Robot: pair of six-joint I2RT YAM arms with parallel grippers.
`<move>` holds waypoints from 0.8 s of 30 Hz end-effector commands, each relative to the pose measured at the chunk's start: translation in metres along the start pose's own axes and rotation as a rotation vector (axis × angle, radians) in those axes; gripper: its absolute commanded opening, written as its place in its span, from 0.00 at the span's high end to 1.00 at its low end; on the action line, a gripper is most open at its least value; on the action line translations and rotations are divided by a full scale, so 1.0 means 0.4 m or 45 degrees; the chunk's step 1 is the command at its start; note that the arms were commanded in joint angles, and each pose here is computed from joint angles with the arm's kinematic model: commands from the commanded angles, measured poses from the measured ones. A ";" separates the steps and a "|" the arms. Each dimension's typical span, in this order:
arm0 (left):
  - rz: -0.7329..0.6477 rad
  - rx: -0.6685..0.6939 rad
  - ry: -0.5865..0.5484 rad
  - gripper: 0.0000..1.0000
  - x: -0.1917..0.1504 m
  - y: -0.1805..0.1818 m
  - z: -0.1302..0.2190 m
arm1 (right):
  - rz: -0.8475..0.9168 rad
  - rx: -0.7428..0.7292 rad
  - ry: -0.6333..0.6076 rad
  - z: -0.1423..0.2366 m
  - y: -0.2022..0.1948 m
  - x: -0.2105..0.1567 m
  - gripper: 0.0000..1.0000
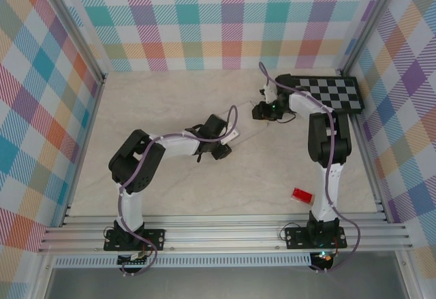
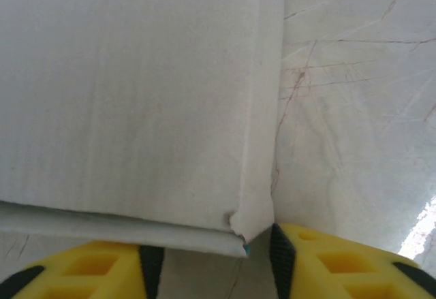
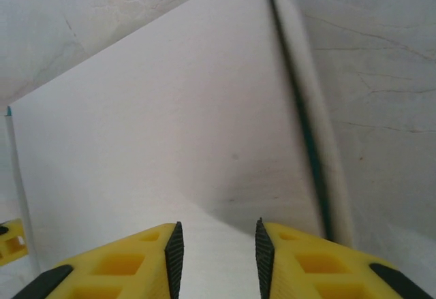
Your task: Fold the paper box
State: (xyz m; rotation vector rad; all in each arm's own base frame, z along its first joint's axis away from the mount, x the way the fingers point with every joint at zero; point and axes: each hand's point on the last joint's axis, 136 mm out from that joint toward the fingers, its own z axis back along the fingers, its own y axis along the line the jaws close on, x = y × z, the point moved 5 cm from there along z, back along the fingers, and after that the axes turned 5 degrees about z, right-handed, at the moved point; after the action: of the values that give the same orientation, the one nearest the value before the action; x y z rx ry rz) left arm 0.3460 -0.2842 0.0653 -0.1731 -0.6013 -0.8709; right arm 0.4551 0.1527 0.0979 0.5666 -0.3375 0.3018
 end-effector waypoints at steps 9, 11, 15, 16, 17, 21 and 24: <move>-0.022 0.107 -0.012 0.82 -0.014 0.022 -0.031 | -0.033 0.029 0.064 -0.004 0.020 -0.037 0.68; -0.009 0.109 -0.014 0.80 -0.012 0.025 -0.028 | -0.060 0.000 0.058 0.007 0.015 -0.038 0.66; 0.060 0.073 -0.012 0.69 -0.021 0.034 -0.011 | -0.136 -0.017 0.017 0.038 0.004 -0.034 0.62; 0.084 0.063 -0.020 0.66 -0.026 0.037 -0.001 | -0.158 -0.013 -0.003 0.051 0.003 -0.031 0.62; 0.109 0.058 -0.030 0.64 -0.029 0.041 0.009 | -0.176 -0.012 -0.021 0.064 0.002 -0.029 0.61; 0.290 0.040 -0.129 0.62 -0.034 0.078 0.085 | -0.239 -0.026 -0.090 0.131 0.010 -0.022 0.59; 0.512 0.047 -0.247 0.61 -0.030 0.128 0.160 | -0.265 -0.055 -0.129 0.173 0.022 -0.028 0.55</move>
State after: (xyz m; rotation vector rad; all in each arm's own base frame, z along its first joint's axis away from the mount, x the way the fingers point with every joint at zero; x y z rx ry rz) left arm 0.3425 -0.2307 0.0762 -0.2267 -0.6271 -0.6268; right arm 0.4323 0.1232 0.1254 0.5685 -0.3345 0.1112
